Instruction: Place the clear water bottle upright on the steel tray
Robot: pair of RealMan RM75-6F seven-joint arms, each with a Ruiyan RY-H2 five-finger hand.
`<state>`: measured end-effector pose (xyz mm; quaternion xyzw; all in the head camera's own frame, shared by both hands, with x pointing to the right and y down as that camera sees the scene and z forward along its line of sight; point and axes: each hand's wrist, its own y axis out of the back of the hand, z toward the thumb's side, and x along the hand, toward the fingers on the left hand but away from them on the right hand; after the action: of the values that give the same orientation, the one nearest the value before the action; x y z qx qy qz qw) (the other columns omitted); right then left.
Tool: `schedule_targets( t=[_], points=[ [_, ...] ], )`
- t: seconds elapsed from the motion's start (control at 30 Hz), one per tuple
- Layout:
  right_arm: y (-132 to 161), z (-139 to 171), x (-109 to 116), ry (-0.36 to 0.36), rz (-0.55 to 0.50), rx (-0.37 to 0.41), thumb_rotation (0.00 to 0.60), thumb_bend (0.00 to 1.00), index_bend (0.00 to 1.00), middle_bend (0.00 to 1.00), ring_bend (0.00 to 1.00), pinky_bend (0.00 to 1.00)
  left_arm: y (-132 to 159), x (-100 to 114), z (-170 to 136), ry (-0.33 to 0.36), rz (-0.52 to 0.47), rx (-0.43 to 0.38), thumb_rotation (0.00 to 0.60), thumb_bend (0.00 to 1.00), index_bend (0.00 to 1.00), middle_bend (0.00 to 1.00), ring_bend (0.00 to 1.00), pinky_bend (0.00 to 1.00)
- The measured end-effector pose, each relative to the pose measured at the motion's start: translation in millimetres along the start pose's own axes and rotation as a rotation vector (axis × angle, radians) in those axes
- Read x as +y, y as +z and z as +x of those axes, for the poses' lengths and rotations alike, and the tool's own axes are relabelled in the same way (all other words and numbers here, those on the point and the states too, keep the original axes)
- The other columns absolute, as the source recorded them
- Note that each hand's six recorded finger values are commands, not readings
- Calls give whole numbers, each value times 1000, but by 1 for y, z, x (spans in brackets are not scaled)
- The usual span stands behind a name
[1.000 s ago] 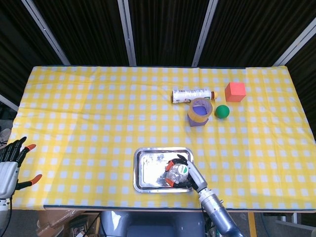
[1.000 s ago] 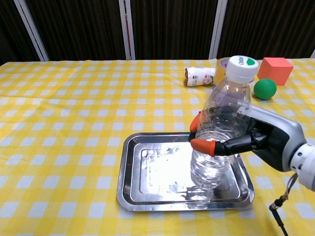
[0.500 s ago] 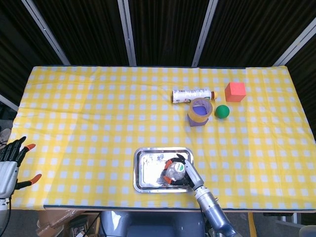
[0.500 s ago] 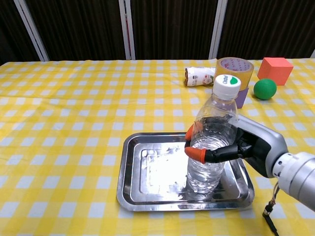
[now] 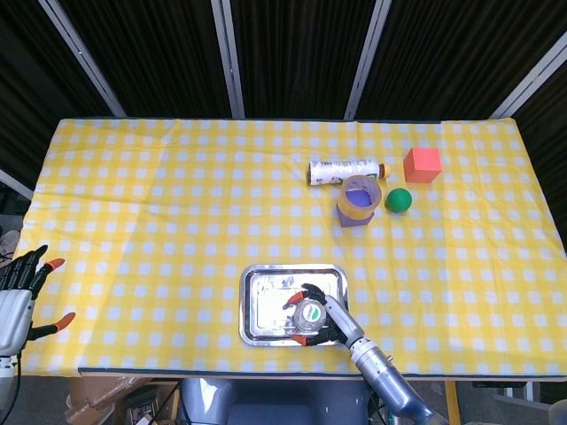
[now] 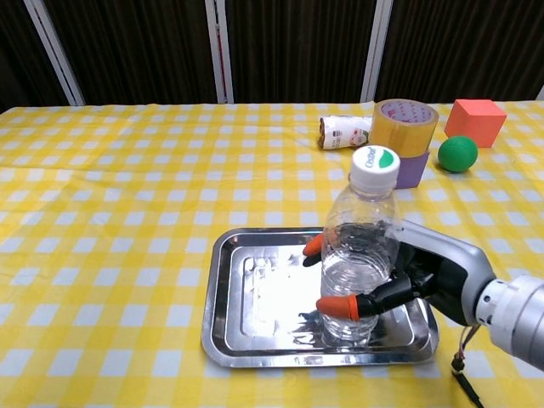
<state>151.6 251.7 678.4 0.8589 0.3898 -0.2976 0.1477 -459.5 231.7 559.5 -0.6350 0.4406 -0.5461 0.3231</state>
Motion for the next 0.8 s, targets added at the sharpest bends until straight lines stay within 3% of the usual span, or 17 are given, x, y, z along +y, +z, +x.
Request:
schedule_targets(
  t=[0.2, 0.47, 0.6, 0.8],
  points=[
    [-1, 2, 1, 34, -11, -15, 600, 245, 244, 177, 0, 0, 1, -2, 0, -6, 3, -4, 600, 177, 179, 5, 0, 0],
    [0, 8, 19, 17, -31, -17, 600, 244, 192, 103, 0, 0, 2, -2, 0, -6, 4, -6, 600, 177, 179, 5, 0, 0],
    [0, 16, 42, -23, -40, -19, 600, 244, 182, 94, 0, 0, 2, -2, -1, -5, 4, -7, 600, 177, 179, 5, 0, 0],
    [-4, 45, 100, -115, 25, -32, 600, 244, 182, 93, 0, 0, 2, -2, 0, -5, 0, -8, 600, 177, 179, 5, 0, 0]
  ],
)
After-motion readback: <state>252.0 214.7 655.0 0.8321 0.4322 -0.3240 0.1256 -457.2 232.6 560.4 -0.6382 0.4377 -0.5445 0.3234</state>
